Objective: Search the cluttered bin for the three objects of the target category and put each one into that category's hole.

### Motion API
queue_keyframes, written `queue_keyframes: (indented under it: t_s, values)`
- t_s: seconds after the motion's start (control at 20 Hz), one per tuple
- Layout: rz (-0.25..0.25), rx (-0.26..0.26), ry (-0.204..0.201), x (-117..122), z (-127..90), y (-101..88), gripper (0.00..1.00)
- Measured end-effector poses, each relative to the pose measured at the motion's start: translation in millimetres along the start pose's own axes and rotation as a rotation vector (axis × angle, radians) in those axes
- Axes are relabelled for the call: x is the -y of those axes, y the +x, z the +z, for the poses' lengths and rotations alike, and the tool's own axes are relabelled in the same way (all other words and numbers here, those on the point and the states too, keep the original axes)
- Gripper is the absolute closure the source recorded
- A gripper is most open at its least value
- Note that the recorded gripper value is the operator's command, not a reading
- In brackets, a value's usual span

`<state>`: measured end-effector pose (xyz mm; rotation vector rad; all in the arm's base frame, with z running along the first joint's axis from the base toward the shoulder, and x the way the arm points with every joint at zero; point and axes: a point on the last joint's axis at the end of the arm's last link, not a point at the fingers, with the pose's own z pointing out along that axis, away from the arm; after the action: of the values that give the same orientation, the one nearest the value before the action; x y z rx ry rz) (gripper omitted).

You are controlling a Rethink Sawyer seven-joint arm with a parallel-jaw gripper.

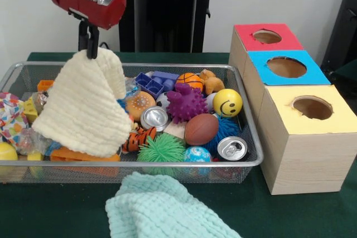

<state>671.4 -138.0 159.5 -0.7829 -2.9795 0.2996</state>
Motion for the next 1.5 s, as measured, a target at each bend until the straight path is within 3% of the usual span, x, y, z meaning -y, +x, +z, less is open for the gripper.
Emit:
queue_keyframes:
  t_s: [0.35, 0.8, 1.05, 1.1, 1.5]
  values:
    - [0.049, -0.031, 0.013, -17, -3, 30.1, 1.0]
    - [0.024, -0.038, 0.048, -35, -12, 61.1, 1.0]
    - [0.01, -0.028, 0.05, -47, -19, 67.4, 1.0]
    - [0.014, -0.029, 0.046, -48, -19, 67.1, 0.0]
    - [0.047, -0.035, 0.025, -43, -20, 61.0, 0.0]
